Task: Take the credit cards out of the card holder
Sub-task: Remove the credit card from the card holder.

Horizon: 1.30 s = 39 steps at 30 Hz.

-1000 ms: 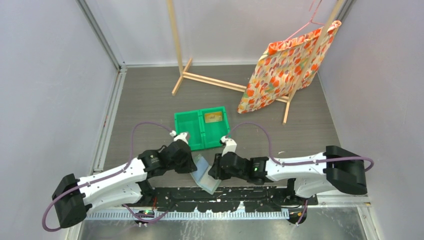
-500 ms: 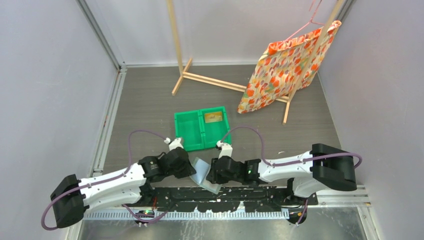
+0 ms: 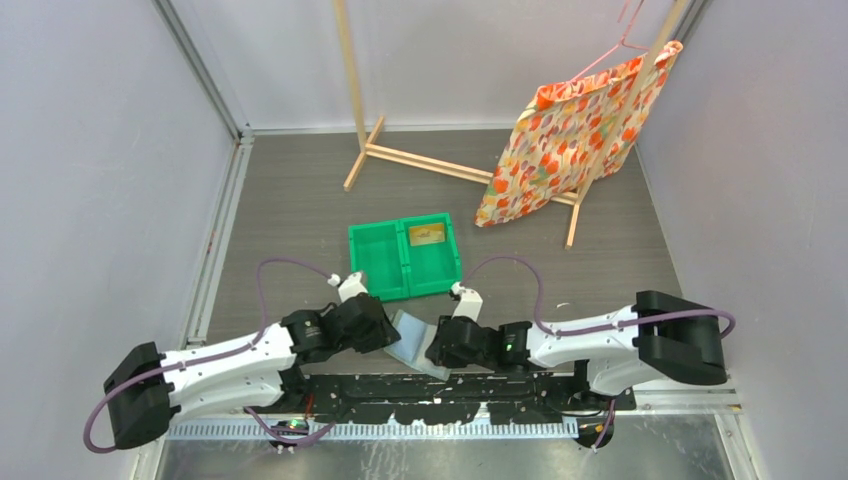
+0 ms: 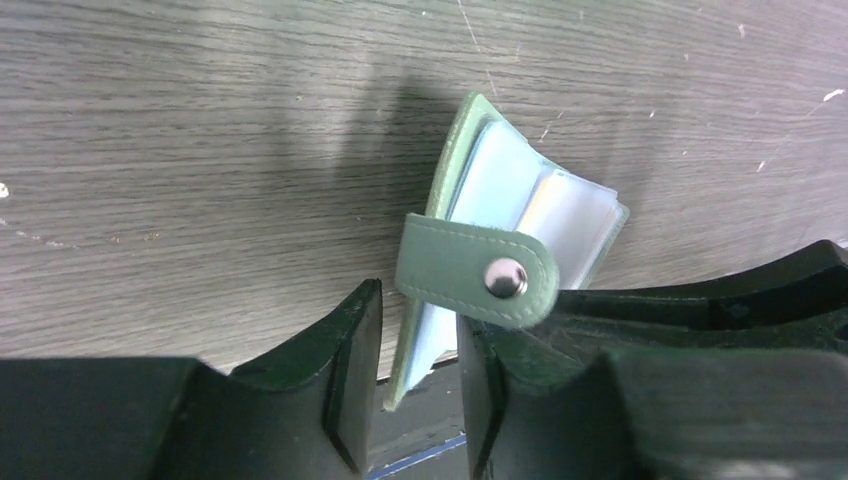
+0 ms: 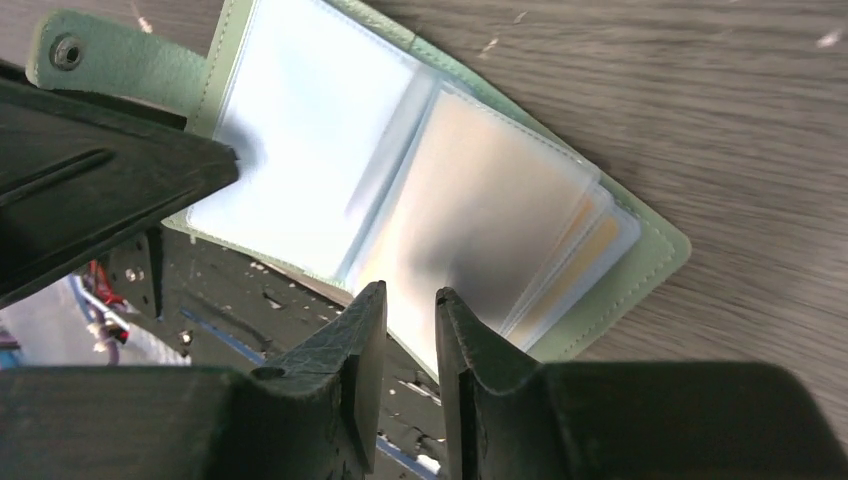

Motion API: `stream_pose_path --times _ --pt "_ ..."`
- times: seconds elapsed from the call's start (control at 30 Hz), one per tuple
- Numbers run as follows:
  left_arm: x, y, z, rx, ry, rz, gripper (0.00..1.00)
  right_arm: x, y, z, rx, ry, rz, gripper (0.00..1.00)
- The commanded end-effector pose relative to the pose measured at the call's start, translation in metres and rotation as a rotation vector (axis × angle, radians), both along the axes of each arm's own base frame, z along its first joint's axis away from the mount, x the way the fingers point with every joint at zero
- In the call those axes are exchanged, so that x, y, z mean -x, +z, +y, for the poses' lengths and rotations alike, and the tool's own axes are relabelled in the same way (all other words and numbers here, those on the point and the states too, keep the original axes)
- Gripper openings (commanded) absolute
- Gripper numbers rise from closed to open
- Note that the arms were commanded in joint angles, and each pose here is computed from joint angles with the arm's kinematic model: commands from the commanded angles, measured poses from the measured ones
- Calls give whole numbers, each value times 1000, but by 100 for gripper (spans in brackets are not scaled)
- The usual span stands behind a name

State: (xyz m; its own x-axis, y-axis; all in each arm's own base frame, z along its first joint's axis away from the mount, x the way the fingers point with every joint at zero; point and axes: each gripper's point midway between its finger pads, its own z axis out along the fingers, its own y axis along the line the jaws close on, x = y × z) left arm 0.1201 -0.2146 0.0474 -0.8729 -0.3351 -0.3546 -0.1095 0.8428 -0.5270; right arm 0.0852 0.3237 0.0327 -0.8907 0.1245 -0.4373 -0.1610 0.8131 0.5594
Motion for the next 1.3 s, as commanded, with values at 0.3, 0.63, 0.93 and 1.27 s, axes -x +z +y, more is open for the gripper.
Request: stream_pose_path --times 0.3,0.63,0.93,1.27 --pt "-16 46 30 -91 -2 -170 70 -40 -5 -83 319 -68 -168 31" --pt "-10 52 -38 -157 -304 -171 63 -49 35 -89 254 -78 -232 35" --pt "-8 66 -93 154 -280 -186 42 -47 37 -61 201 -29 -210 35" --pt "-2 64 -93 225 -261 -168 35 -53 21 -56 289 -24 -192 32"
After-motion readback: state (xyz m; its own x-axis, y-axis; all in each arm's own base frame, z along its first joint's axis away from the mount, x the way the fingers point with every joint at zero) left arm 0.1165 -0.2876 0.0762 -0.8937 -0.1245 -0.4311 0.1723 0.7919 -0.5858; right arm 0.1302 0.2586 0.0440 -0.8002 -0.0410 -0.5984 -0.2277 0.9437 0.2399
